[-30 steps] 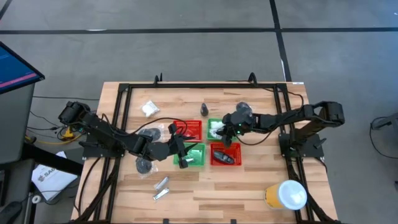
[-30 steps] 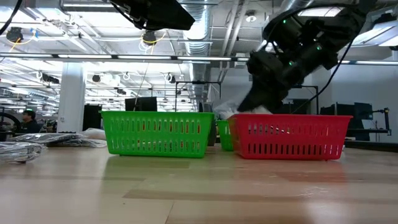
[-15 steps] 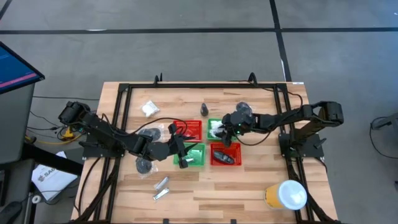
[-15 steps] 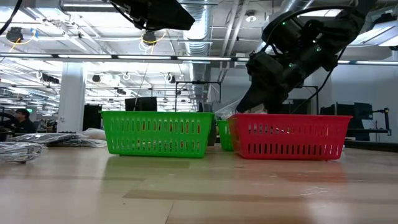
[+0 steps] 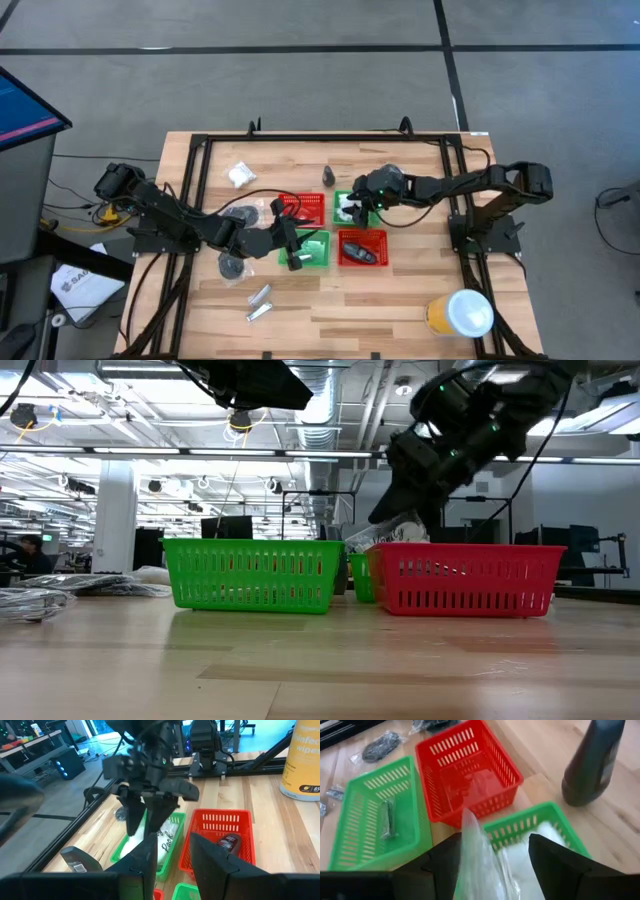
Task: Pick & Place Travel size toiletries
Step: Put the black hairbrush into the left red basket
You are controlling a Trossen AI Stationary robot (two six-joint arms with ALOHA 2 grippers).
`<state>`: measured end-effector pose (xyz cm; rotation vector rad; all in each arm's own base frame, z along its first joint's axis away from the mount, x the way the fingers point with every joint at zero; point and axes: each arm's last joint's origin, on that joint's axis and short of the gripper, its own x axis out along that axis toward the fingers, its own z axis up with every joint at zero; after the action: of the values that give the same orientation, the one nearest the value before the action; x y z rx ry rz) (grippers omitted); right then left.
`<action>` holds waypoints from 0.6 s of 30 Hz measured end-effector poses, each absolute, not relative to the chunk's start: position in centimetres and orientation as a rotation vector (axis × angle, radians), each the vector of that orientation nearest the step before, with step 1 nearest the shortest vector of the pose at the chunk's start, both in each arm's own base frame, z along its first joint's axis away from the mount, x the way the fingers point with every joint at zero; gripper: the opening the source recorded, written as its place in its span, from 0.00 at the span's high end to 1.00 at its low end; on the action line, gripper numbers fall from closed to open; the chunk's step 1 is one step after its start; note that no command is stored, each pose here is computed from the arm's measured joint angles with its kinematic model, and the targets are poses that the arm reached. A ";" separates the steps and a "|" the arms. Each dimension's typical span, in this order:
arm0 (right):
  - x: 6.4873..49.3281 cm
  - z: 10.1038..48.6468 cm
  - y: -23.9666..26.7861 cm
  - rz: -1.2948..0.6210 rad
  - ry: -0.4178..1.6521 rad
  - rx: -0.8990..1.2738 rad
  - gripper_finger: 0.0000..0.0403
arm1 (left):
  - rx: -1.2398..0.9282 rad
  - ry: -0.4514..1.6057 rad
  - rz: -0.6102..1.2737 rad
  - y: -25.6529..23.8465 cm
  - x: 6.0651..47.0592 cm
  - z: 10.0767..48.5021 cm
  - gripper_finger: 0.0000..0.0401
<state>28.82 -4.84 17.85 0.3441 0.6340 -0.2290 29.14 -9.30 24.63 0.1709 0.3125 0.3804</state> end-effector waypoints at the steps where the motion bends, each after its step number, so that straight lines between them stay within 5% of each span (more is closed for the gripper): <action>1: 29.1 18.3 -4.8 -0.223 0.639 0.336 0.47 | 0.171 0.312 0.380 -9.3 29.1 24.6 0.74; 18: 31.2 23.4 0.6 -0.034 0.766 0.201 0.48 | 0.049 0.554 0.468 -7.4 24.3 24.8 0.74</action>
<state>31.21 0.64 23.36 0.2015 0.7659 -0.0339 24.29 -7.45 24.79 0.0486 0.5540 0.4675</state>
